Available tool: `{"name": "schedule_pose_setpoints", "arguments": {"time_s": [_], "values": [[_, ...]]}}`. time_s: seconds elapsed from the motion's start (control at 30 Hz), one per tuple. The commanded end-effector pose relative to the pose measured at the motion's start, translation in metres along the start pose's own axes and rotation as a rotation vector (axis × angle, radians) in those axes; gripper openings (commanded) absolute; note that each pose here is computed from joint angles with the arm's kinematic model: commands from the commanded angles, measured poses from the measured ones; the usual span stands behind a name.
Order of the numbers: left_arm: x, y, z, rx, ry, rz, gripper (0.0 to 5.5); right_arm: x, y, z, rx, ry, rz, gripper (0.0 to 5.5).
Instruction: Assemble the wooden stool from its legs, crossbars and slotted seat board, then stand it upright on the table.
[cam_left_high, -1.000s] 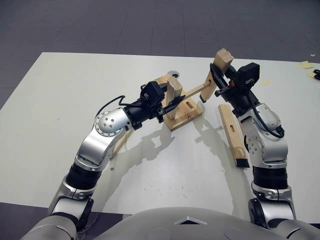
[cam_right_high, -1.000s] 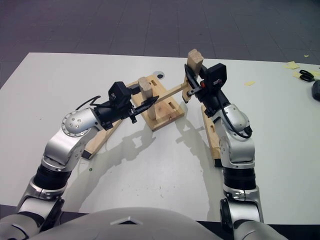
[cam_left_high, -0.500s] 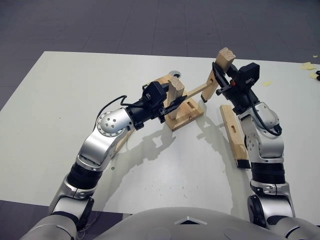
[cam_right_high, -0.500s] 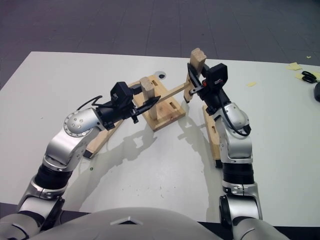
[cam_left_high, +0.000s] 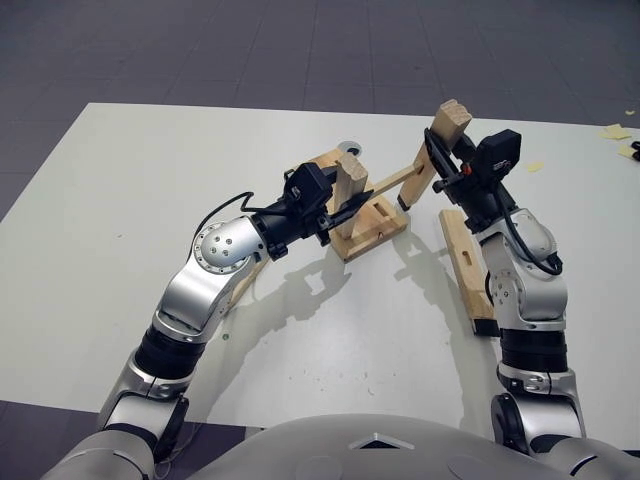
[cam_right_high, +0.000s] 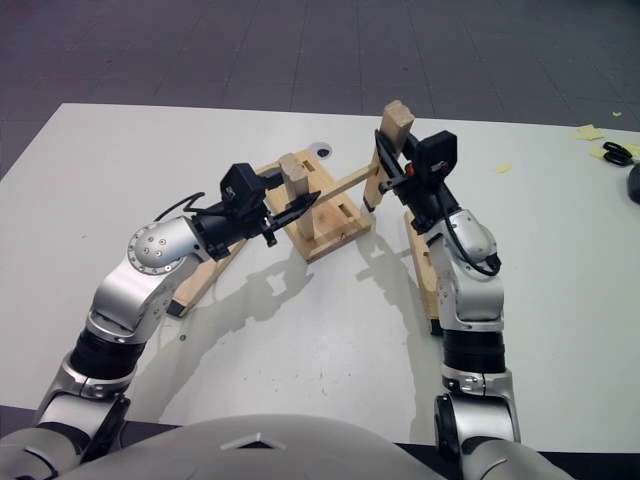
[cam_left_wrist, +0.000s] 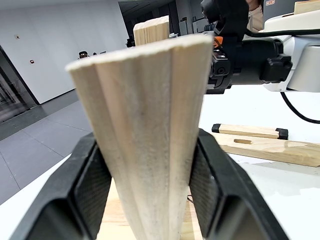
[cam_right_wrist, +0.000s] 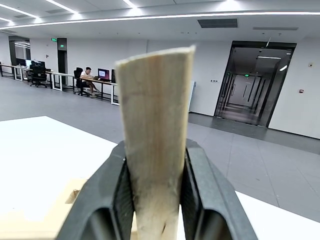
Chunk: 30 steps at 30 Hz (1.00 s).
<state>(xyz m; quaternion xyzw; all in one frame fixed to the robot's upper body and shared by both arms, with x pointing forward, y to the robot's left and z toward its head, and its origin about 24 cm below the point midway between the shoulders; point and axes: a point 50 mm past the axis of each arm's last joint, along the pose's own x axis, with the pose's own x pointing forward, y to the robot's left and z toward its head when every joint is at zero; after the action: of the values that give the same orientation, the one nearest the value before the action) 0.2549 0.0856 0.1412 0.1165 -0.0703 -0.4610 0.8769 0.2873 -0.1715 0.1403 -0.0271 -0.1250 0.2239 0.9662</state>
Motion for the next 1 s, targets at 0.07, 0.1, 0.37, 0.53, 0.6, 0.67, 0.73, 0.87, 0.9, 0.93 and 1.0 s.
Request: {"name": "schedule_pose_setpoints", "arguments": {"time_s": [0.07, 0.1, 0.37, 0.53, 0.6, 0.67, 0.73, 0.87, 0.9, 0.93, 1.0], "values": [[-0.016, -0.008, -0.058, -0.083, 0.312, 0.007, 2.04, 0.006, 0.01, 0.007, 0.029, -0.029, 0.04, 1.03], [-0.016, -0.008, -0.058, -0.083, 0.31, 0.006, 2.04, 0.006, 0.01, 0.007, 0.03, -0.03, 0.042, 1.03], [-0.015, -0.009, -0.058, -0.083, 0.31, 0.007, 2.04, 0.003, 0.035, 0.026, -0.041, -0.044, 0.355, 1.03], [-0.016, -0.009, -0.058, -0.082, 0.311, 0.007, 2.04, 0.013, 0.032, 0.046, -0.053, -0.101, 0.359, 1.03], [-0.016, -0.009, -0.059, -0.082, 0.313, 0.009, 2.04, 0.015, 0.029, 0.047, -0.009, -0.091, 0.343, 1.03], [-0.016, -0.008, -0.059, -0.08, 0.313, 0.012, 2.04, 0.016, 0.028, 0.042, 0.105, -0.025, 0.345, 1.04], [-0.016, -0.007, -0.058, -0.079, 0.312, 0.015, 2.04, 0.013, 0.028, 0.035, 0.165, 0.055, 0.361, 1.04], [-0.016, -0.006, -0.059, -0.078, 0.315, 0.015, 2.04, 0.009, 0.029, 0.025, 0.218, 0.169, 0.396, 1.04], [-0.017, -0.006, -0.059, -0.077, 0.316, 0.015, 2.04, 0.008, 0.03, 0.023, 0.244, 0.189, 0.399, 1.04], [-0.017, -0.006, -0.059, -0.077, 0.316, 0.016, 2.04, 0.008, 0.03, 0.021, 0.273, 0.205, 0.393, 1.04], [-0.016, -0.005, -0.06, -0.077, 0.316, 0.016, 2.04, 0.008, 0.032, 0.017, 0.34, 0.234, 0.393, 1.04]]}}
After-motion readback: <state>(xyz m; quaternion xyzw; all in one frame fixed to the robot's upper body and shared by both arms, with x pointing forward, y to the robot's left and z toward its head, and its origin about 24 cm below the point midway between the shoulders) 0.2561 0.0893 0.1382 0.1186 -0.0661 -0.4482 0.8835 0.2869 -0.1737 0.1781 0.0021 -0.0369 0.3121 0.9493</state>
